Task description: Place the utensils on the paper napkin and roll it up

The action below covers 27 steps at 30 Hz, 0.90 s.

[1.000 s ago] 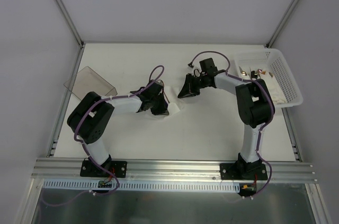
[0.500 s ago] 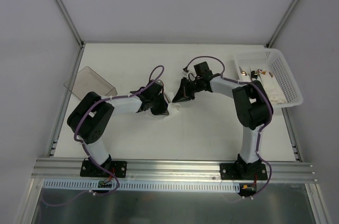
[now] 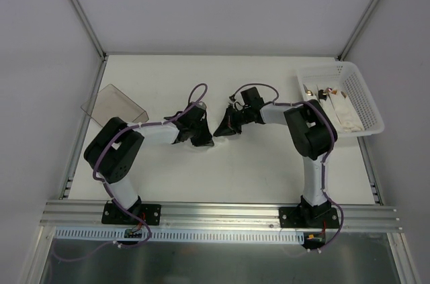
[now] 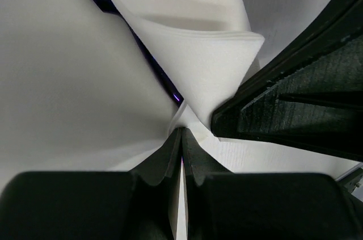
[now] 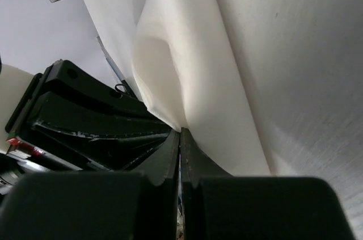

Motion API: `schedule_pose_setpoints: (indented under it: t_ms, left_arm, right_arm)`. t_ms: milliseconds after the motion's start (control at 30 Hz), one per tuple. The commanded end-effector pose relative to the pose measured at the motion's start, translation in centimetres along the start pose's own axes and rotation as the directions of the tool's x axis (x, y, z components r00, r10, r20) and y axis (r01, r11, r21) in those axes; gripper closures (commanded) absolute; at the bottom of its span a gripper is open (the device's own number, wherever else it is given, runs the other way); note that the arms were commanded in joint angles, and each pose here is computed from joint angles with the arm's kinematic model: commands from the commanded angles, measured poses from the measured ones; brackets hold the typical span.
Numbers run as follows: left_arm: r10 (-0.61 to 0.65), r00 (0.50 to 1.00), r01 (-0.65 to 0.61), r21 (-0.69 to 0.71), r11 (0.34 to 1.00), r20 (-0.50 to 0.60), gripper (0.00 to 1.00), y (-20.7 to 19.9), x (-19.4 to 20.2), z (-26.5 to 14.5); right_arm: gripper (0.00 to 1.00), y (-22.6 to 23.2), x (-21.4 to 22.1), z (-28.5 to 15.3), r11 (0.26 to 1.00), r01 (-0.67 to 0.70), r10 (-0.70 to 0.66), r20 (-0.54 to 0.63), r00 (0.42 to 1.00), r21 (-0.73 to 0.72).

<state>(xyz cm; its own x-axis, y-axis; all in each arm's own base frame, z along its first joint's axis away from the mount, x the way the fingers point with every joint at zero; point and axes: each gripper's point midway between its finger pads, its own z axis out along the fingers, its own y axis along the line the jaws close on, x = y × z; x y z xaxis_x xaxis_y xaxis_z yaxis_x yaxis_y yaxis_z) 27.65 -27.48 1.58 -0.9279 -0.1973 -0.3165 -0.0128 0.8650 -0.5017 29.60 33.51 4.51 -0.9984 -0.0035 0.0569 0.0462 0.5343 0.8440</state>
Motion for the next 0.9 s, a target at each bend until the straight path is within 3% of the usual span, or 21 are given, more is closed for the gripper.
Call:
schedule_pose_setpoints:
  t_ms: [0, 233, 433, 733, 867]
  left_arm:
    - [-0.003, 1.000, 0.000, -0.132, 0.991, -0.020, 0.97, 3.9, 1.3, -0.4]
    - [0.014, 1.000, -0.014, -0.114, 0.993, -0.001, 0.96, 3.5, 0.9, -1.0]
    - [0.020, 0.998, -0.016, -0.060, 0.998, 0.062, 0.82, 2.4, 0.3, -3.7]
    - [0.067, 0.968, -0.066, -0.013, 0.998, 0.241, 0.68, -0.9, -4.0, -9.7]
    - [0.051, 0.965, -0.037, -0.062, 0.997, 0.257, 0.69, -0.7, -5.5, -9.3]
  right_arm:
    - [0.99, 0.3, 0.6, 0.7, 0.999, -0.037, 0.036, -0.031, 0.999, -0.032]
    - [1.00, -0.3, 0.7, 1.5, 0.998, -0.063, 0.062, -0.041, 0.997, -0.025]
    - [0.99, -1.4, 0.9, 1.9, 0.997, -0.081, 0.081, -0.048, 0.996, -0.004]
    - [0.79, -0.4, 0.8, 1.6, 0.999, -0.033, 0.032, -0.046, 0.998, -0.026]
    - [0.82, 0.9, 0.5, 1.4, 0.999, 0.001, -0.002, -0.030, 1.000, -0.042]
